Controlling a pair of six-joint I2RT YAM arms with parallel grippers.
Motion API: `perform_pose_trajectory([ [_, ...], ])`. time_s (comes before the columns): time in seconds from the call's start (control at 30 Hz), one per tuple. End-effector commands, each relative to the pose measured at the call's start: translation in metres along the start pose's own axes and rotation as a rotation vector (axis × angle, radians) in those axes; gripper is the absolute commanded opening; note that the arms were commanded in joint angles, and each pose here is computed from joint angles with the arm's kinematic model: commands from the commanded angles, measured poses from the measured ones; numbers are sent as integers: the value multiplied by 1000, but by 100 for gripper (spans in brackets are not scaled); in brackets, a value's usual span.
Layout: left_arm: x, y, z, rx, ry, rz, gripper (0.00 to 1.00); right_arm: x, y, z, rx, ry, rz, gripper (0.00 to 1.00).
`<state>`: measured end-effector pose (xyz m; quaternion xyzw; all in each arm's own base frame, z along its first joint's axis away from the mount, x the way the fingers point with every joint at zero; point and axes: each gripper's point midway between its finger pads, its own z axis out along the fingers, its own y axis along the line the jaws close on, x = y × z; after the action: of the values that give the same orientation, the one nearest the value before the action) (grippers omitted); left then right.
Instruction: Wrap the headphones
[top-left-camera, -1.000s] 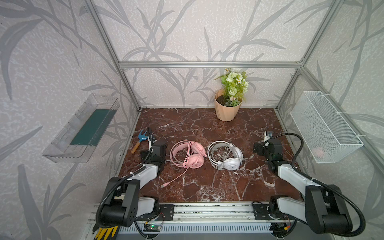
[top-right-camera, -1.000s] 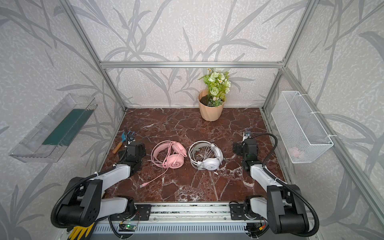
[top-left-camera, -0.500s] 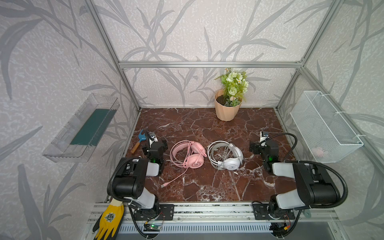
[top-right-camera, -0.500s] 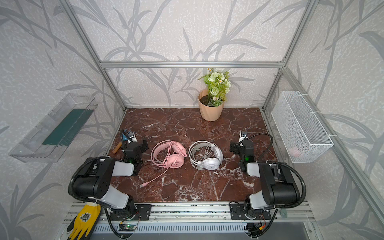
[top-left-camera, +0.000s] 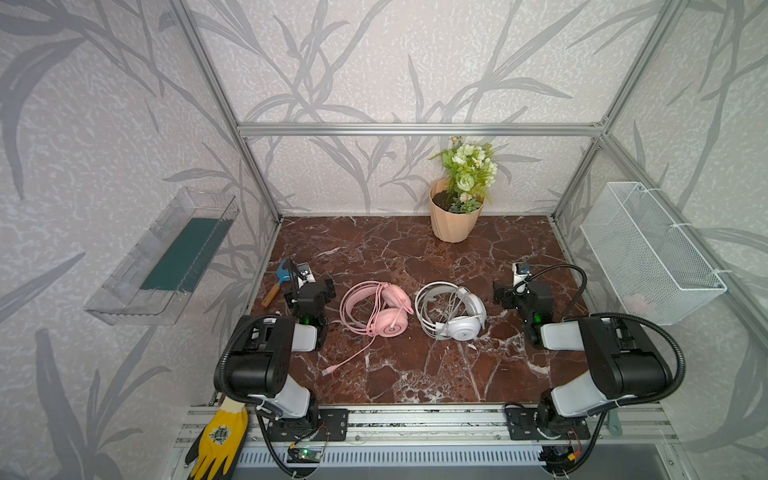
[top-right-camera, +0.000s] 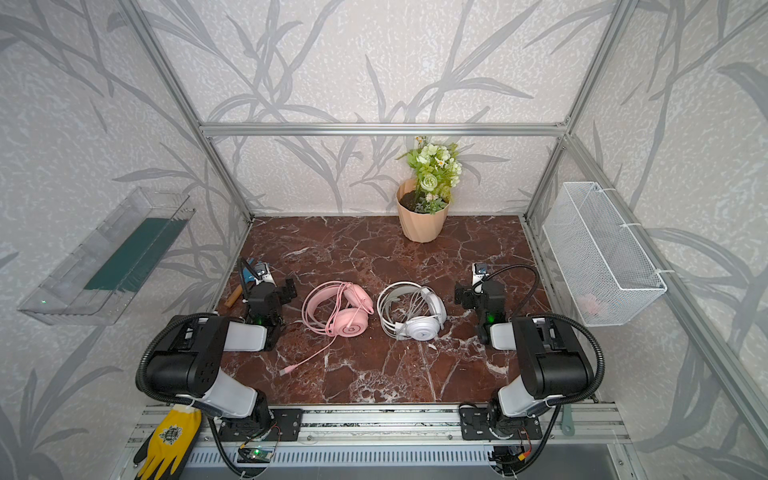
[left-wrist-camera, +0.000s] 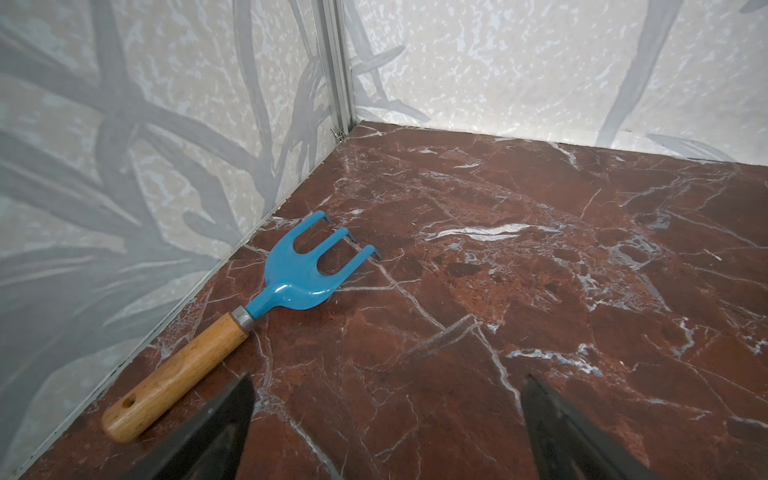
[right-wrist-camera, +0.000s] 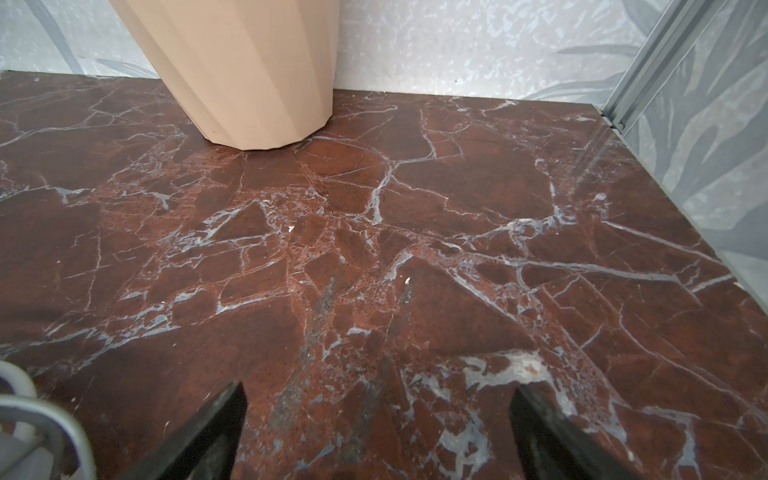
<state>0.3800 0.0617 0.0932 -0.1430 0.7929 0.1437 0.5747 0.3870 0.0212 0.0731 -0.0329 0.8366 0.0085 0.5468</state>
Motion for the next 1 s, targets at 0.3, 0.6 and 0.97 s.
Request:
perform_pose_trajectory([
  [0.3, -8, -4, 3, 25, -22, -2, 99, -19, 2, 1, -3, -51, -14, 99],
  [0.6, -8, -13, 3, 69, -21, 26, 99, -20, 2, 0, -3, -51, -13, 99],
  [0.97, -8, -14, 3, 72, -19, 24, 99, -20, 2, 1, -4, -50, -15, 99],
])
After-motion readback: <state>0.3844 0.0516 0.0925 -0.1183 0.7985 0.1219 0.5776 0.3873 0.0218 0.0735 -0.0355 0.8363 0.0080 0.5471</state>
